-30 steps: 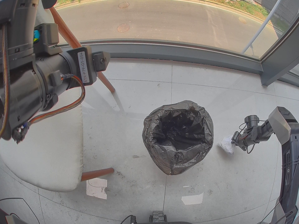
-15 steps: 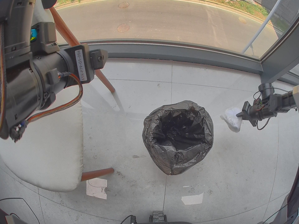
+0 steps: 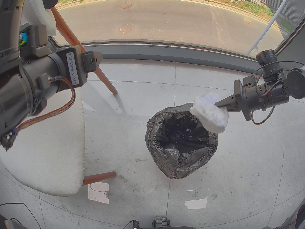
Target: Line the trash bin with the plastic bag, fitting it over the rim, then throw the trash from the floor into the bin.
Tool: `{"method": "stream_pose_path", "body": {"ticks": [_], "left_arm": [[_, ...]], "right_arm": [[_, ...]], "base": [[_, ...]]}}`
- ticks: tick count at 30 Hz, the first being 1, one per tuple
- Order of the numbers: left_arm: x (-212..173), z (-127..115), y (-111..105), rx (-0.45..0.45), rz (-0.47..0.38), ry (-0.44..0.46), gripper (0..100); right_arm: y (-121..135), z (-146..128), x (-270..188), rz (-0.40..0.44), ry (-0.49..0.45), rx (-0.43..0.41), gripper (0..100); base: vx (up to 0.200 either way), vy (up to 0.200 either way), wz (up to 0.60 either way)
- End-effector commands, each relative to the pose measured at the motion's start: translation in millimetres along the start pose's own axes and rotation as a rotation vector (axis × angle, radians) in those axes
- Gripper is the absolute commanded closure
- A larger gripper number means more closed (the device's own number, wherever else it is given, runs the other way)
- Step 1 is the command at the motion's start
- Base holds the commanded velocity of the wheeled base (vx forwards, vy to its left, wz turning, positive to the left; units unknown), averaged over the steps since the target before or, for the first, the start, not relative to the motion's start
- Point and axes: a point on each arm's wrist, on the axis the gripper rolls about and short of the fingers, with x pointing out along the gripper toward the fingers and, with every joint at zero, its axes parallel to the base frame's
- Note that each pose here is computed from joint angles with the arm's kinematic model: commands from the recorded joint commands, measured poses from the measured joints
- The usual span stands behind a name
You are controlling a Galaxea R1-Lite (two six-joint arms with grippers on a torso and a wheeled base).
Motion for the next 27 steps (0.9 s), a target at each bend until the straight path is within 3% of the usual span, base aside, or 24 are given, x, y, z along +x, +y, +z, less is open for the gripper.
{"method": "stream_pose_path", "body": {"ticks": [1, 6, 7, 14, 17, 23, 27], "left_arm": [[-8, 2, -3, -0.007, -0.032, -0.005, 0], [-14, 4, -4, -0.010, -0.058, -0.009, 0], [-19, 5, -4, -0.016, -0.082, -0.012, 0], [-60, 4, -3, 0.008, -0.262, -0.008, 0], [-68, 4, 2, 0.016, -0.287, -0.008, 0], [-82, 9, 38, -0.029, -0.193, -0.048, 0], [-97, 13, 75, -0.146, -0.029, -0.111, 0]], "right_arm": [[11, -13, -1, 0.030, 0.016, -0.027, 100], [8, -16, -1, 0.025, 0.022, -0.026, 100], [8, -16, 0, 0.024, 0.023, -0.026, 0], [12, -23, -18, 0.038, 0.000, -0.031, 0], [13, -28, -27, 0.042, -0.008, -0.036, 0], [17, -60, -86, 0.049, -0.126, -0.070, 0], [6, -90, -123, -0.086, -0.341, -0.103, 0]], "base": [[0.000, 0.000, 0.00], [0.000, 0.000, 0.00], [0.000, 0.000, 0.00], [0.000, 0.000, 0.00], [0.000, 0.000, 0.00], [0.000, 0.000, 0.00], [0.000, 0.000, 0.00]]}}
